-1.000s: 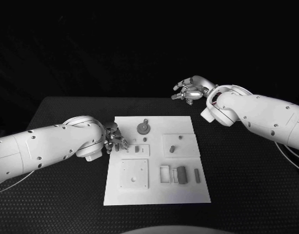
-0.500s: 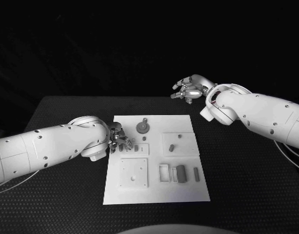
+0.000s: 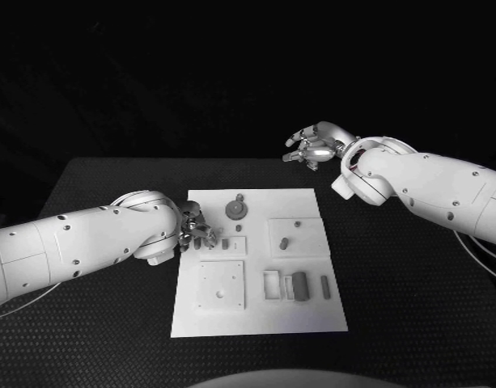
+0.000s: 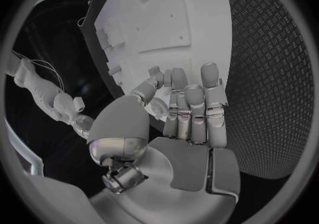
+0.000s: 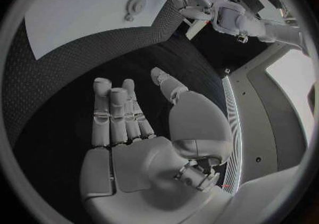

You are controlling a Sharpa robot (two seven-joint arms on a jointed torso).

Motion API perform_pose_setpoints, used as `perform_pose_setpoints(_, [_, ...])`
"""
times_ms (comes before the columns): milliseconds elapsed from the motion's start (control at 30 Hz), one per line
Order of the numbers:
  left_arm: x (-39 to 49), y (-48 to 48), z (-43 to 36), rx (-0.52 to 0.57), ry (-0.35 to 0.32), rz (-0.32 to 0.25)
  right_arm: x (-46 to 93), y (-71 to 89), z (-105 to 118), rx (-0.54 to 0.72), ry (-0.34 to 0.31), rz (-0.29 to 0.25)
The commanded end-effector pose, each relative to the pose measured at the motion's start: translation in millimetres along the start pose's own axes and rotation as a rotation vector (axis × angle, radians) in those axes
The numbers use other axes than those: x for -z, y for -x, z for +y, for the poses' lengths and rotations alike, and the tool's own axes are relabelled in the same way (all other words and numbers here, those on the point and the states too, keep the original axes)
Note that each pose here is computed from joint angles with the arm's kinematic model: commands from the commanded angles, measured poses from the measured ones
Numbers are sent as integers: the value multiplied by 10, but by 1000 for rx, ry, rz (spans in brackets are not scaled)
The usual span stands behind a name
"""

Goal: Assemble the parts on the task board

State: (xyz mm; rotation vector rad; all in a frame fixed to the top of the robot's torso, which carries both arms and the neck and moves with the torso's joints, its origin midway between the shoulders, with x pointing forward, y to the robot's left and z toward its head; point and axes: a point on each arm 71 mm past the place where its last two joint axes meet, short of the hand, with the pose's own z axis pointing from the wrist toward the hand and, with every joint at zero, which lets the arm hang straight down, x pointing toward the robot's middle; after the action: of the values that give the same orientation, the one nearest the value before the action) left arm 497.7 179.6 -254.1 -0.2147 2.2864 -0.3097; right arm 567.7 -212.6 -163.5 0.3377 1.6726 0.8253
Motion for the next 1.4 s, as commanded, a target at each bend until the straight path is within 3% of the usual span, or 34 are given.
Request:
perform_pose_setpoints(33, [4, -7, 11, -43, 14, 10, 1, -11, 4, 0, 4, 14])
perform_pose_setpoints(733, [-43, -15, 54, -64, 34, -14, 4, -16, 10, -1, 5, 16])
perform_pose_setpoints(1400, [-39, -43, 31, -54, 23, 11, 2, -11, 1, -2, 0, 15])
